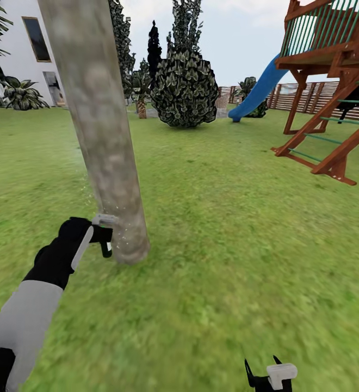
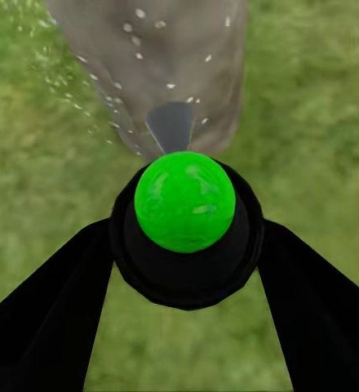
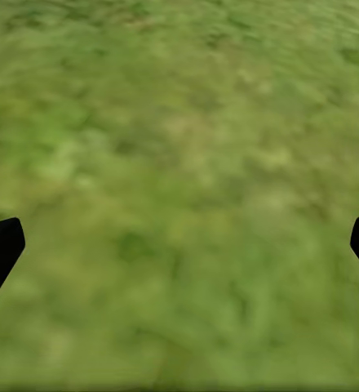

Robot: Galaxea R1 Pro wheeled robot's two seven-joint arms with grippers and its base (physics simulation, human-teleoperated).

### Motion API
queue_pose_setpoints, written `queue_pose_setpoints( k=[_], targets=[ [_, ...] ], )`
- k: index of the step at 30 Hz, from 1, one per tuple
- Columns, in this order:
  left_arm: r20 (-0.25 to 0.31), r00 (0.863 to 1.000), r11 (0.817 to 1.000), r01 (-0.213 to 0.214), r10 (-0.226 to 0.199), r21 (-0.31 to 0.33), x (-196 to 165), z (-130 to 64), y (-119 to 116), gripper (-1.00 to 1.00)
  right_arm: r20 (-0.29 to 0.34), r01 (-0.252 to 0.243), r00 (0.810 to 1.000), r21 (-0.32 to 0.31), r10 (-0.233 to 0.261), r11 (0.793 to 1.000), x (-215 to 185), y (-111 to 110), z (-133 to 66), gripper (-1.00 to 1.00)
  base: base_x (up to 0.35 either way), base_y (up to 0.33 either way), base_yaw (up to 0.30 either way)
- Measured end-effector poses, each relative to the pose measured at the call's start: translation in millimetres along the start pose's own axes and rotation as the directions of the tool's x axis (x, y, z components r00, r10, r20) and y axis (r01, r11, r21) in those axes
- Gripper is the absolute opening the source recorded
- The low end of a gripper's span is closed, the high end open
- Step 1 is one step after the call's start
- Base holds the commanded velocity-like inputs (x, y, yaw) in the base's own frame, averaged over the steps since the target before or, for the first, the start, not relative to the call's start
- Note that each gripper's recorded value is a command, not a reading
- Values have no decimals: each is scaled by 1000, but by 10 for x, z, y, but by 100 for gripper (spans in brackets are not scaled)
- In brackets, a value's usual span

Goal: In the garden, pick up the pesticide atomizer on the floor and spray pesticide onto both trees until each tree trunk is fully covered.

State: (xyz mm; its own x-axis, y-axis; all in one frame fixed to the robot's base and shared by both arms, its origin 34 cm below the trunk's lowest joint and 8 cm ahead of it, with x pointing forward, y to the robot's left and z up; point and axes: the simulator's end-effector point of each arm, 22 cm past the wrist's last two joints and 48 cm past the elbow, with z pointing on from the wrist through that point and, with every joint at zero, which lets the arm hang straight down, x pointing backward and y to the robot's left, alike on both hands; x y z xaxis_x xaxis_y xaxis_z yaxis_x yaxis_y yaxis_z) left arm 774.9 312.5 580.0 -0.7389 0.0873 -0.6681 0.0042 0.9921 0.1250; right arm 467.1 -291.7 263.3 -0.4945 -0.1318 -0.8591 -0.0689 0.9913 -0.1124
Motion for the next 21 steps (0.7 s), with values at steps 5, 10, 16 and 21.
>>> queue_pose_setpoints(
  k=[5,10,16,21],
  targets=[
    [22,1000,1000,5,-4,-18,-145,-74,187,-100,0,0,1000,0,0,1000,3,0,-2,100,0,0,0],
    [59,998,1000,-5,4,4,-412,-166,16,-100,0,0,1000,0,0,1000,1,0,-1,100,0,0,0],
    [70,997,999,-7,10,-36,-438,-207,259,-100,-1,0,1000,0,0,1000,3,0,-2,100,0,0,0],
    [43,998,999,-40,41,-18,-300,-134,89,-100,0,0,1000,0,0,1000,2,0,-1,100,0,0,0]
  ],
)
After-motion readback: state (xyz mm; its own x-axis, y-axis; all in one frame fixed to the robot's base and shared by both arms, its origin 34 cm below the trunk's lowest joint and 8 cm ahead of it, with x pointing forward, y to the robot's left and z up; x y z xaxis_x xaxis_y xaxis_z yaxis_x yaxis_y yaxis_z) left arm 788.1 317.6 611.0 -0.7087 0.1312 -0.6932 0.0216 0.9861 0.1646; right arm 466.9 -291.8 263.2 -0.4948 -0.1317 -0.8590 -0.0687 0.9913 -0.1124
